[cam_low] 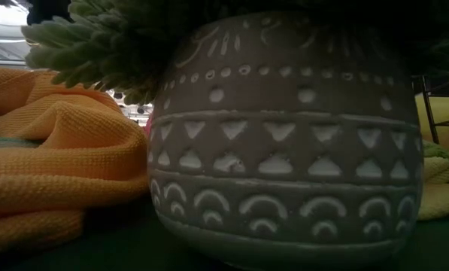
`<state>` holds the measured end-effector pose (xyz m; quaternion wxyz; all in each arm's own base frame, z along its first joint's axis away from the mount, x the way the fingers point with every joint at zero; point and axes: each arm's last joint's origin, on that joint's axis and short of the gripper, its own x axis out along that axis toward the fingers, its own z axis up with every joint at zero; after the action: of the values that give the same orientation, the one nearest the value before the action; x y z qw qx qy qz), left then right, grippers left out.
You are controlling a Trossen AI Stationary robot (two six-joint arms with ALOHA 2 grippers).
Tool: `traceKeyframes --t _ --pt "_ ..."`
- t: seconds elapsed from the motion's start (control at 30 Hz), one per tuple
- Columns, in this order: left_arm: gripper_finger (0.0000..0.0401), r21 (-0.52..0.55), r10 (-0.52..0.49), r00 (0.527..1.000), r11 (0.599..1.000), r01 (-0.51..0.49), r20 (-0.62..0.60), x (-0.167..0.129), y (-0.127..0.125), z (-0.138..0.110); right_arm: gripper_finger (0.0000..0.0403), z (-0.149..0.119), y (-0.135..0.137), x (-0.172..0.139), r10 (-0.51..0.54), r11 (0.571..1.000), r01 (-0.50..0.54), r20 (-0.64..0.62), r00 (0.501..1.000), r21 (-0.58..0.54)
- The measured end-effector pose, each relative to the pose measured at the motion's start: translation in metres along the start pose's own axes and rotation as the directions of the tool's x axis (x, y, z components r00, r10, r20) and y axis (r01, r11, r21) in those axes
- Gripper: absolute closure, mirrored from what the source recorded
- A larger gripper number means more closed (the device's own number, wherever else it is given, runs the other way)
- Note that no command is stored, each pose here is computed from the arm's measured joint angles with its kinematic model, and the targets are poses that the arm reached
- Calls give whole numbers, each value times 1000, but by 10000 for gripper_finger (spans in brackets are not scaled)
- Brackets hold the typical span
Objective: Sort microfiber towel by color & place in baskets
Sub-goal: Put the pink microfiber towel into the white bin
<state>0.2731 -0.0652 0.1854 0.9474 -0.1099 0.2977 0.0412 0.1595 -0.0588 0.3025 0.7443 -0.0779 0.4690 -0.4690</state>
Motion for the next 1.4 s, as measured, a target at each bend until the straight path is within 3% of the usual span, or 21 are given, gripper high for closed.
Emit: traceKeyframes --t 0.7,1.07,1.4 --pt "271 20 64 997 998 -63 -43 14 3 -11 136 0 0 0 13 1000 -13 -2 1000 1" --pt "329 11 142 990 990 -141 -16 15 10 -8 136 0 0 0 12 1000 -12 -2 1000 1" --pt "330 -3 158 987 987 -158 -12 16 15 -6 136 0 0 0 12 1000 -12 -1 1000 1"
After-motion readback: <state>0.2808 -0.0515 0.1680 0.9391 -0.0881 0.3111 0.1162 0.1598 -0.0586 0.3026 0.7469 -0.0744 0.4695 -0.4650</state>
